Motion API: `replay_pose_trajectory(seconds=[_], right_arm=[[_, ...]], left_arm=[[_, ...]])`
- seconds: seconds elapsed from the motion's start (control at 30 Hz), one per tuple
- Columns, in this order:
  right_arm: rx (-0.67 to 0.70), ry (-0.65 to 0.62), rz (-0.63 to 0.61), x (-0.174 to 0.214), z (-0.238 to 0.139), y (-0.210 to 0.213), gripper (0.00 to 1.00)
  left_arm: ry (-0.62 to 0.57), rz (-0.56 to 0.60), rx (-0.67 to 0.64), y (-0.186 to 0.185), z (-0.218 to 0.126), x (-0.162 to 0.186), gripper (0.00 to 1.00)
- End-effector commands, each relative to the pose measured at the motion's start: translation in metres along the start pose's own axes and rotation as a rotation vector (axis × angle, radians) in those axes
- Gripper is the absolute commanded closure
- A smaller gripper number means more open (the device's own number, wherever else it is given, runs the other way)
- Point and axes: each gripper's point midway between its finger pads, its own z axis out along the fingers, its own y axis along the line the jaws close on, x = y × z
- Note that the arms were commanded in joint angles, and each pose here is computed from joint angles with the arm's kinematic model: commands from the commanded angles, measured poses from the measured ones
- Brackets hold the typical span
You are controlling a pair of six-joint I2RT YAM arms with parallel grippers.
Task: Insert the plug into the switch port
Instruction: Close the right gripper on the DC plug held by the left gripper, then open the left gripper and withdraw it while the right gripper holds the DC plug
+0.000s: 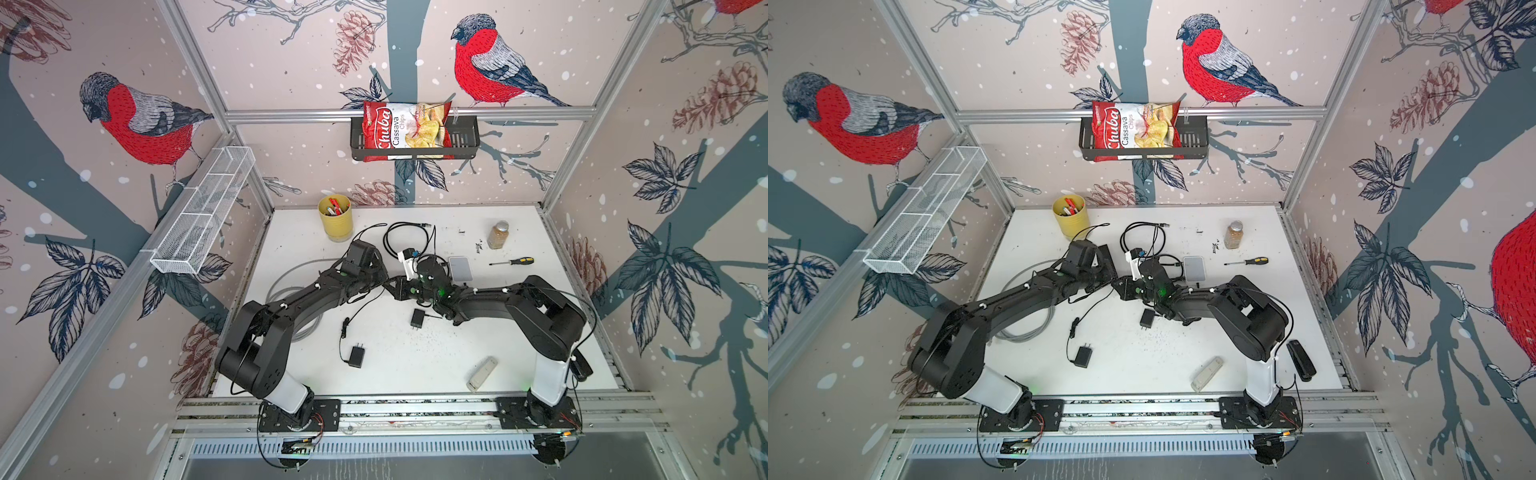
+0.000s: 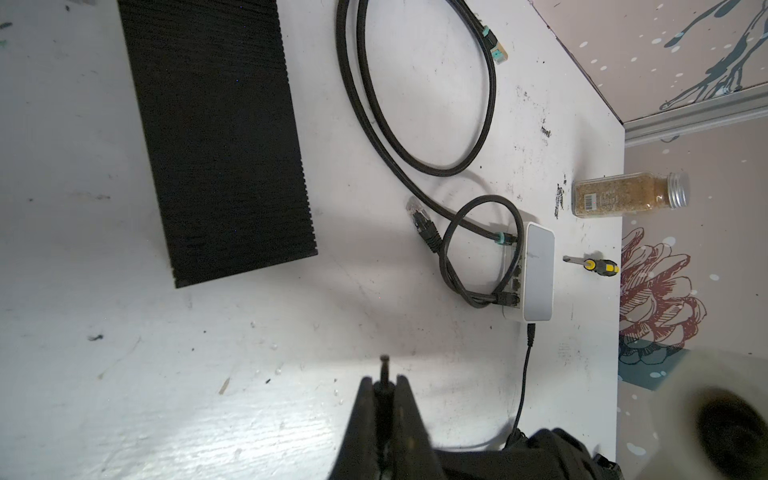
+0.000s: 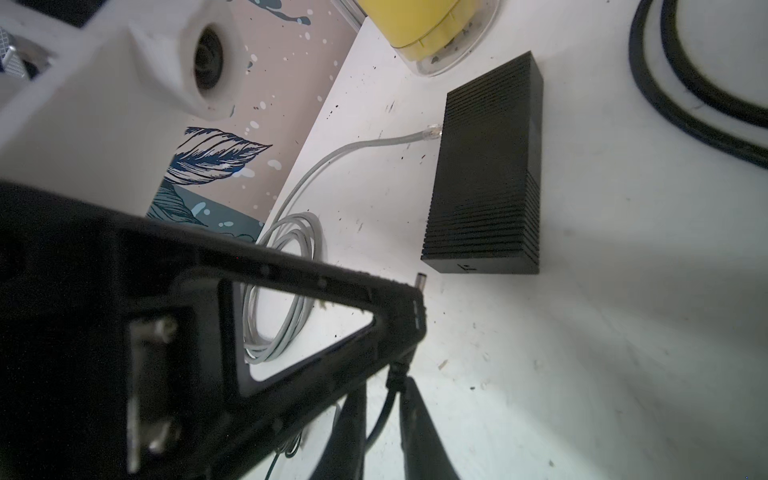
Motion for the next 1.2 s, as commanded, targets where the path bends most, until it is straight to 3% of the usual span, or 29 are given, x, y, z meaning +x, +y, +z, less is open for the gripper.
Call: replay_pose_trajectory(seconds=[0.0, 0.4, 0.47, 0.6, 0.7, 0.87, 1.03, 1.17], right_arm=[[0.013, -0.018, 0.013, -0.006, 0.000, 0.000, 0.83], [0.023, -0.011, -0.001, -0.004, 0.000, -0.001, 0.94], [0.027, -0.003, -0.002, -0.003, 0.000, -0.002, 0.95], [0.049, 0.022, -0.012, 0.006, 0.000, -0.007, 0.95], [0.078, 0.059, -0.025, 0.017, -0.001, -0.014, 0.95], [0.144, 0.178, -0.071, 0.045, 0.003, -0.028, 0.95], [0.221, 0.273, -0.109, 0.064, 0.009, -0.045, 0.95], [0.242, 0.288, -0.123, 0.063, 0.015, -0.046, 0.95]], left_arm=[[-0.025, 0.016, 0.007, -0.002, -0.001, -0.005, 1.00], [-0.024, 0.014, 0.007, -0.001, 0.000, -0.004, 1.00], [-0.029, 0.014, 0.004, 0.000, -0.001, -0.004, 0.95], [-0.052, 0.020, -0.031, 0.007, -0.003, -0.007, 0.72], [-0.089, 0.034, -0.096, 0.019, -0.007, -0.015, 0.62], [-0.164, 0.051, -0.234, 0.050, -0.013, -0.038, 0.55], [-0.219, 0.191, -0.391, 0.079, -0.008, -0.069, 0.50], [-0.185, 0.230, -0.394, 0.085, 0.010, -0.093, 0.43]])
